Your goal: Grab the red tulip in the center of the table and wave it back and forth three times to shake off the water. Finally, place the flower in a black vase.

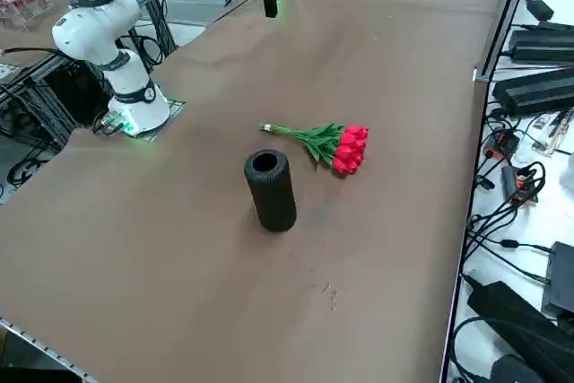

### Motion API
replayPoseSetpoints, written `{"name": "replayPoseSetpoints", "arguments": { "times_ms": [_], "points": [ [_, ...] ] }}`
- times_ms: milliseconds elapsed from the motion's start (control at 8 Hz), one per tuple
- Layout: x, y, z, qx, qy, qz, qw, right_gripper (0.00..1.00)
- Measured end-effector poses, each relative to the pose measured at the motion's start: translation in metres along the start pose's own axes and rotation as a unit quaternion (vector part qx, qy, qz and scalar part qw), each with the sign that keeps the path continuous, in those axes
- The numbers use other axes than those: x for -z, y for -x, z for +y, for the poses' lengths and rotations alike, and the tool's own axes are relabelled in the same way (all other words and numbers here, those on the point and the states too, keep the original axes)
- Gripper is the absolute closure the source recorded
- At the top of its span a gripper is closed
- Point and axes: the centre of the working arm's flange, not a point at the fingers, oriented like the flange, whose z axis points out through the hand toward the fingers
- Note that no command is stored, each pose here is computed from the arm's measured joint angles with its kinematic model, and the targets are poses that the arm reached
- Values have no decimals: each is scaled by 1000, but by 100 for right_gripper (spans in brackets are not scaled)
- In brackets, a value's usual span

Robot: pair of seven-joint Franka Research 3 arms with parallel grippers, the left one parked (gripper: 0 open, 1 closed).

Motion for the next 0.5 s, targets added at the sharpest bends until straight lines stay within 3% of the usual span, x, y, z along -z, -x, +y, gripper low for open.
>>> {"name": "replayPoseSetpoints", "arguments": {
  "times_ms": [250,500],
  "points": [
    [-18,7,0,-1,0,-61,998,0],
    [-80,0,2,-2,-2,-174,985,0]
  ]
}}
